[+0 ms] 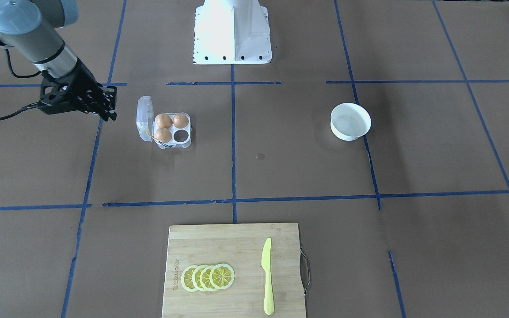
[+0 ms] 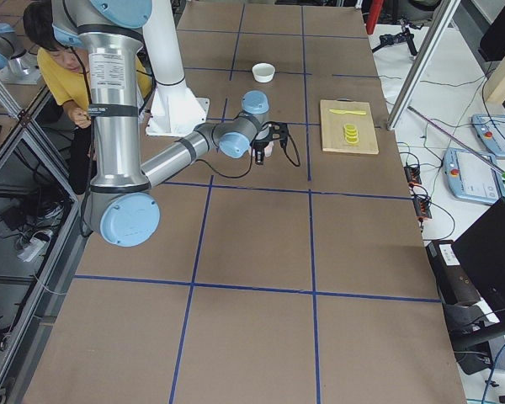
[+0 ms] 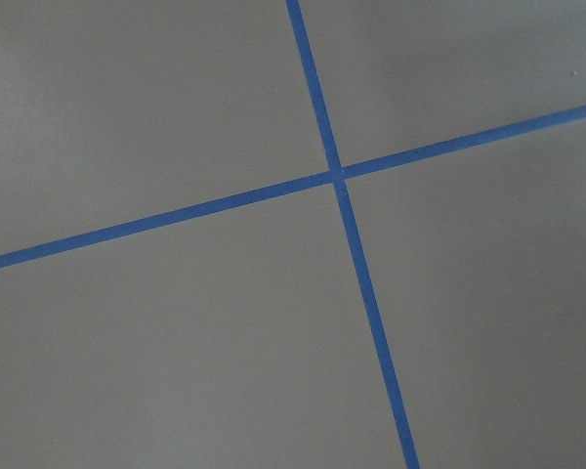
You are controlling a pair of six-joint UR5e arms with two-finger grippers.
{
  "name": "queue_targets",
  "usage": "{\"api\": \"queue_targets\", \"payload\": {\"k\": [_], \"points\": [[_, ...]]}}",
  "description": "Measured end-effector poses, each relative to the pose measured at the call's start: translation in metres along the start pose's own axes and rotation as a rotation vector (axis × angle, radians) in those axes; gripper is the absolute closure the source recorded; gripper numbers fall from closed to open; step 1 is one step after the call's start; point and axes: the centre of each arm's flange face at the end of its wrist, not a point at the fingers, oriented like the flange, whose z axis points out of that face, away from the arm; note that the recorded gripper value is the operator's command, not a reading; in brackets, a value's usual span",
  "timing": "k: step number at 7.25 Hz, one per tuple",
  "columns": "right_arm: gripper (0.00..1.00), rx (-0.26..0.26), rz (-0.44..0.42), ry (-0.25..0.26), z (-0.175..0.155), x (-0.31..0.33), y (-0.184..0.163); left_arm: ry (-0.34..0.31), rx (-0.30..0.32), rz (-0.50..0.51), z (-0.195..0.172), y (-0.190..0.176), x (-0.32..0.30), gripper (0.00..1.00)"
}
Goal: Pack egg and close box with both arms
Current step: 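Move the right gripper in toward the open carton lid, then push the clear lid over the eggs with the right gripper to close it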
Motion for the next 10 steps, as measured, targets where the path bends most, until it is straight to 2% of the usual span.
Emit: {"api": "queue_targets", "payload": {"k": [2, 4, 5, 6, 7, 8, 9, 10], "points": [[1.00, 0.017, 0.013, -0.045, 0.010, -0.050, 0.004, -0.003, 0.000, 0.002, -0.001, 0.000, 0.000, 0.00], [1.00, 0.021, 0.021, -0.042, 0.011, -0.053, 0.002, -0.004, -0.001, 0.001, 0.000, 0.000, 0.000, 0.00], [1.00, 0.024, 0.032, -0.011, 0.010, -0.044, -0.004, -0.004, -0.002, 0.000, 0.000, 0.001, -0.001, 0.00], [1.00, 0.027, 0.039, 0.044, 0.008, -0.030, -0.014, -0.005, -0.003, 0.000, 0.001, 0.001, -0.001, 0.00], [0.81, 0.023, 0.013, 0.103, 0.004, -0.010, -0.025, -0.006, -0.003, 0.000, 0.001, 0.001, -0.001, 0.00], [0.20, 0.018, -0.032, 0.156, -0.003, 0.022, -0.036, -0.008, -0.004, 0.001, 0.001, 0.001, -0.001, 0.00], [0.00, 0.014, -0.075, 0.200, -0.014, 0.061, -0.048, -0.009, -0.004, 0.001, 0.001, 0.001, -0.001, 0.00], [0.00, 0.009, -0.115, 0.237, -0.028, 0.102, -0.058, -0.009, -0.004, 0.001, 0.001, 0.001, -0.002, 0.00]]}}
